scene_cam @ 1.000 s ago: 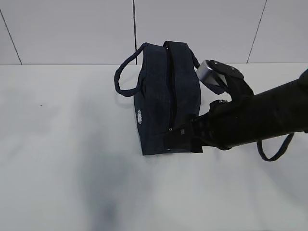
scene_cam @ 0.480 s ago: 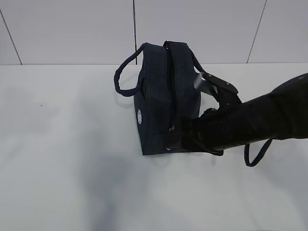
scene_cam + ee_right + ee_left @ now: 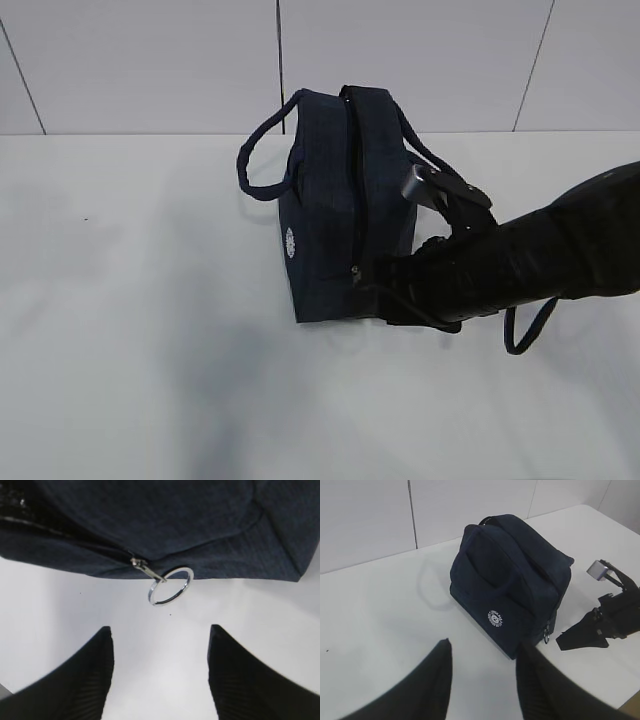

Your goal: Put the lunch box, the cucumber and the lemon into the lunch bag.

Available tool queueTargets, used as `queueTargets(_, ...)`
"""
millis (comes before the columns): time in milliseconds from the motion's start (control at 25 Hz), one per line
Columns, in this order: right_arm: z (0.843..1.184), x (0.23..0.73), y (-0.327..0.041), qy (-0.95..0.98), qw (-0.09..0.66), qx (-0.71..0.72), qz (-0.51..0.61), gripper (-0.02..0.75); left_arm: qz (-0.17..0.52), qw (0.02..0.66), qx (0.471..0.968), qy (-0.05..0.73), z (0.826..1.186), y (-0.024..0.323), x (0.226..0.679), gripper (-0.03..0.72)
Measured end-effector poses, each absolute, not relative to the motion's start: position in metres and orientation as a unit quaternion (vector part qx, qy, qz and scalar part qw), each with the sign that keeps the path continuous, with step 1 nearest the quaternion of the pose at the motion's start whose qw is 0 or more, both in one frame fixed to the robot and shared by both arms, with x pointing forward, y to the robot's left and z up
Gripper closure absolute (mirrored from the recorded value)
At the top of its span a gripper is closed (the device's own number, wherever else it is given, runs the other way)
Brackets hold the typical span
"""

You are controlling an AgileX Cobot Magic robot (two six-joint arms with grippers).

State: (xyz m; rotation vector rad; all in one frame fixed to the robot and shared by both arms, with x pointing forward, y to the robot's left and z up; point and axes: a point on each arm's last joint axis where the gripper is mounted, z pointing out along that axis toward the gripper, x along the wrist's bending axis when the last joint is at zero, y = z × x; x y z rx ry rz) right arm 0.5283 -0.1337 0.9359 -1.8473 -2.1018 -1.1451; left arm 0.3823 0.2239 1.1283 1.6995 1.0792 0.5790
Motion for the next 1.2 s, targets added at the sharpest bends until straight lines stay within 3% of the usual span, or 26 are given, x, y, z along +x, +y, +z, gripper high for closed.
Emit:
queueTargets(400,0.939,0.533,-0.134,-0.732,0.016,-0.560,-0.388,0.295,0.236,0.500,0.703,0.448,1.128,0.224,0.382,0.380)
queueTargets(1200,0.920,0.533,-0.116,-0.707,0.022,-0.588,-0.391,0.295,0.235,0.500,0.702,0.448,1.128,0.224,0.382,0.380)
